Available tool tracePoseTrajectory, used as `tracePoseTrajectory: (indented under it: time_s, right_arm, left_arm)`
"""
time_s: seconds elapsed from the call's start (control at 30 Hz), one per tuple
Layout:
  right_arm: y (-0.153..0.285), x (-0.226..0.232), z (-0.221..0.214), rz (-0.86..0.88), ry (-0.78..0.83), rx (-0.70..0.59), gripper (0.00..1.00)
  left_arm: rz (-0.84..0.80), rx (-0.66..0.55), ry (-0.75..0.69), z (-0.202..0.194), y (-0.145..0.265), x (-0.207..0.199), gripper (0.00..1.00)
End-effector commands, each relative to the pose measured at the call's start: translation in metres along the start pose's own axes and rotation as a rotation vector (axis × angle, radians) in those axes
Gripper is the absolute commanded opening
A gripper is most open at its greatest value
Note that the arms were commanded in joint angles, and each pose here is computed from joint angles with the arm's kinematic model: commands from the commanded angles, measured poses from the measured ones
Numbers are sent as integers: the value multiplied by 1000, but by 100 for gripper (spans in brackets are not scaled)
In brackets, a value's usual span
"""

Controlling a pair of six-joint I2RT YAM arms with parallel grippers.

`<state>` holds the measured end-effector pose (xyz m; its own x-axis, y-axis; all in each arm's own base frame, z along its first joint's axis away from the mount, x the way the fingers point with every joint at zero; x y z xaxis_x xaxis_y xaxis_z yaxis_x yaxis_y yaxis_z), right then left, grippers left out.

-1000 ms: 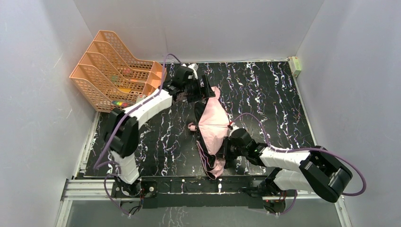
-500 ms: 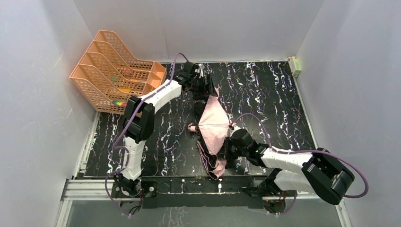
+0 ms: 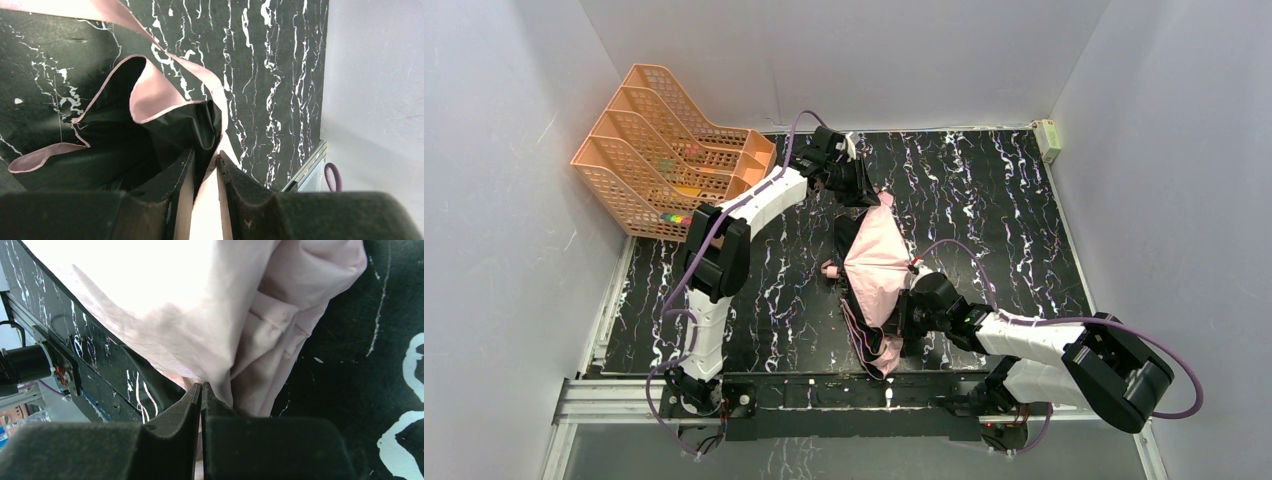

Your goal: Put away the umbrella

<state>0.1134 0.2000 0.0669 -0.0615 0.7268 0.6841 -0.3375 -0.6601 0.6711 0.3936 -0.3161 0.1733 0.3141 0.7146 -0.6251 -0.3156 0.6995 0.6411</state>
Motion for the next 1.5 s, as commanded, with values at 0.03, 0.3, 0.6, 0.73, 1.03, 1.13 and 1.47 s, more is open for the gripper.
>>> tracePoseTrajectory:
  time_s: [0.03, 0.3, 0.6, 0.73, 1.03, 1.13, 1.47]
  right_arm:
    - [3, -33, -13, -173, 9, 42, 14]
    - [-1, -30, -12, -150, -12, 34, 14]
    - [-12, -9, 5, -73, -74, -50, 13]
    - [-17, 3, 17, -54, -69, -84, 14]
    - [-14, 24, 32, -9, -44, -132, 18]
    - [-2, 25, 30, -1, -43, -135, 23]
    - [56, 17, 21, -40, -46, -211, 29]
  left_arm:
    - [-78, -13, -47, 11, 9, -19, 14]
    - [-172, -104, -113, 25, 40, -49, 0]
    - [-245, -202, -188, 1, 99, -96, 0]
    - [-233, -202, -236, -41, 114, -116, 0]
    - [-177, -242, -246, -147, 131, -119, 0]
    - [-185, -258, -247, -179, 127, -112, 0]
    - [-207, -301, -211, -267, 104, -74, 0]
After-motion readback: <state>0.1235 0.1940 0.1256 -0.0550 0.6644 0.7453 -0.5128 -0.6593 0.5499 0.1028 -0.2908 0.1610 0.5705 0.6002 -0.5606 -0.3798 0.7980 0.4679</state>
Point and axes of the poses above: each gripper's point midway between its finger pads, its own y axis back along the fingers, its own x axis along the line the jaws close on, z = x × y, the point moved 7 cm from there along y, back along the fingers, and after that the axes turned 7 degrees about -y, right-handed, at the moved point
